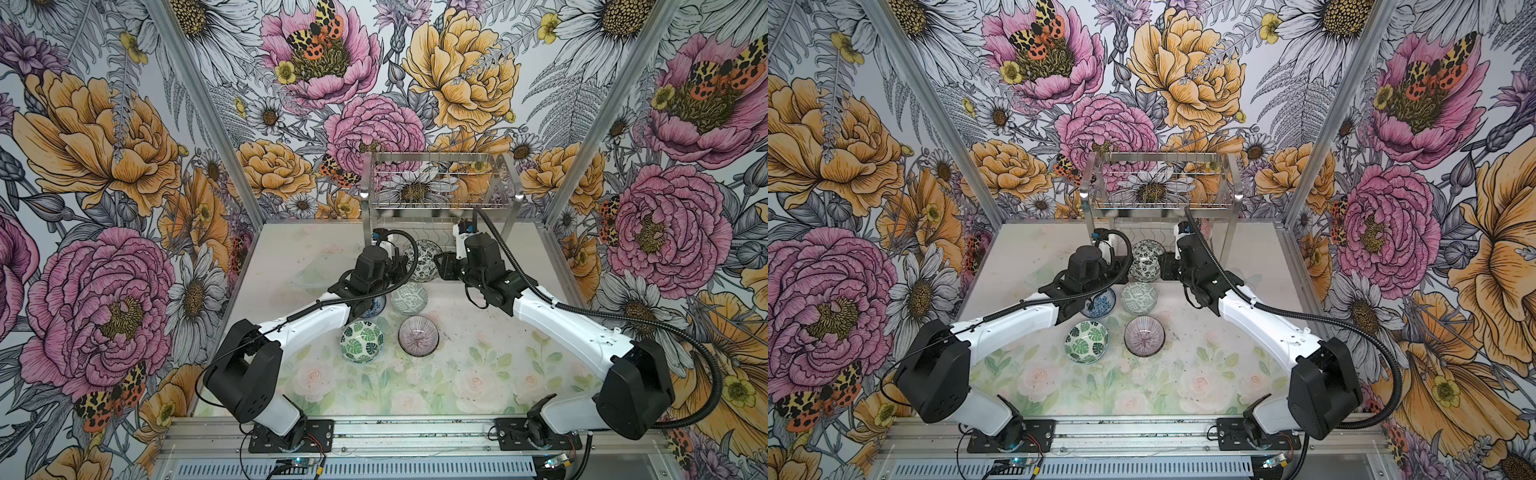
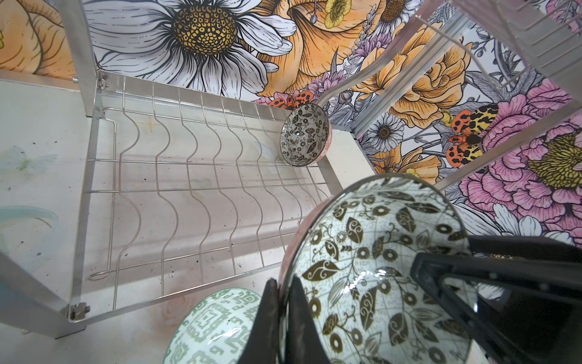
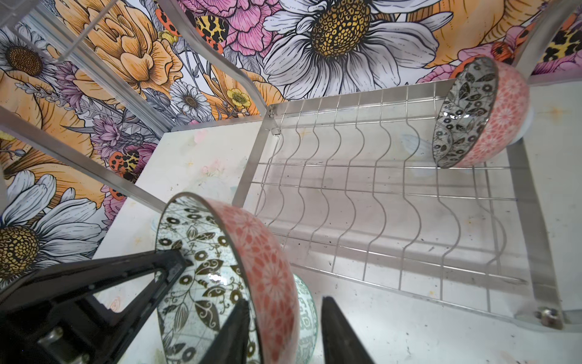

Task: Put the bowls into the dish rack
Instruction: 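Carry the bowl toward the right gripper while the right gripper grasps its rim, then lift the bowl toward the rack with the right gripper while left gripper releases and withdraws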

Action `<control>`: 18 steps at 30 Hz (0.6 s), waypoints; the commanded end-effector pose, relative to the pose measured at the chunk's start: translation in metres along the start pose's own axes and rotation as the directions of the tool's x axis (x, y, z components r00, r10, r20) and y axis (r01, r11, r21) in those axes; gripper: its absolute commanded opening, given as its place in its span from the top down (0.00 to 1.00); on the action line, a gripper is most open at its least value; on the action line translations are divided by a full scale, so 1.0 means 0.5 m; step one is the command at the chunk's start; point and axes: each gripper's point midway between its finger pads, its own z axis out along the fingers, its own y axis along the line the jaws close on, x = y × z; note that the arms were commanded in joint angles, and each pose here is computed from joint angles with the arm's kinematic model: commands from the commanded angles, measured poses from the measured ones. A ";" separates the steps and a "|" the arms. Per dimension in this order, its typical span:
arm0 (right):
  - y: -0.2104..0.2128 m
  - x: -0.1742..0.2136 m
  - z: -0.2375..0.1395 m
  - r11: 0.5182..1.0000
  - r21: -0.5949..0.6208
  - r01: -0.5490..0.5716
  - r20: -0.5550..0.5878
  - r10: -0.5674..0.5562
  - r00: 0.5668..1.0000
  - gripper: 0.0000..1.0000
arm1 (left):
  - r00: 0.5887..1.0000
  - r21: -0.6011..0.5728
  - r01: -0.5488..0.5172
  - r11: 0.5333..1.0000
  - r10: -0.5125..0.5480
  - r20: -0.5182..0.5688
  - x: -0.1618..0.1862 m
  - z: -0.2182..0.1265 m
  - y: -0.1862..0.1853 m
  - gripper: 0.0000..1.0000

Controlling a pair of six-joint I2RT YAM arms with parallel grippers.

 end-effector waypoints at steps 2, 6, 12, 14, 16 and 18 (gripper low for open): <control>0.027 -0.031 0.002 0.999 -0.033 -0.008 0.039 0.010 0.999 0.76 | 0.994 0.049 0.006 0.999 -0.012 0.110 -0.068 -0.001 -0.038 1.00; 0.029 -0.028 0.006 1.000 -0.030 -0.005 0.035 0.006 0.999 0.93 | 0.994 0.049 0.001 0.999 -0.006 0.109 -0.067 -0.001 -0.040 1.00; 0.022 -0.032 0.002 1.000 -0.009 0.010 0.049 -0.010 0.999 1.00 | 0.996 0.026 -0.017 1.000 0.014 0.089 -0.056 -0.001 -0.032 1.00; 0.015 -0.036 -0.004 1.000 0.011 0.020 0.063 -0.021 0.998 1.00 | 0.997 0.000 -0.029 1.000 0.029 0.074 -0.050 -0.004 -0.021 1.00; 0.005 -0.039 -0.009 0.999 0.040 0.036 0.076 -0.039 0.996 1.00 | 0.996 -0.031 -0.056 0.998 0.058 0.063 -0.048 -0.014 -0.012 0.86; -0.010 -0.044 -0.016 0.995 0.082 0.056 0.088 -0.063 0.994 1.00 | 0.994 -0.071 -0.095 0.993 0.099 0.056 -0.049 -0.031 0.000 0.54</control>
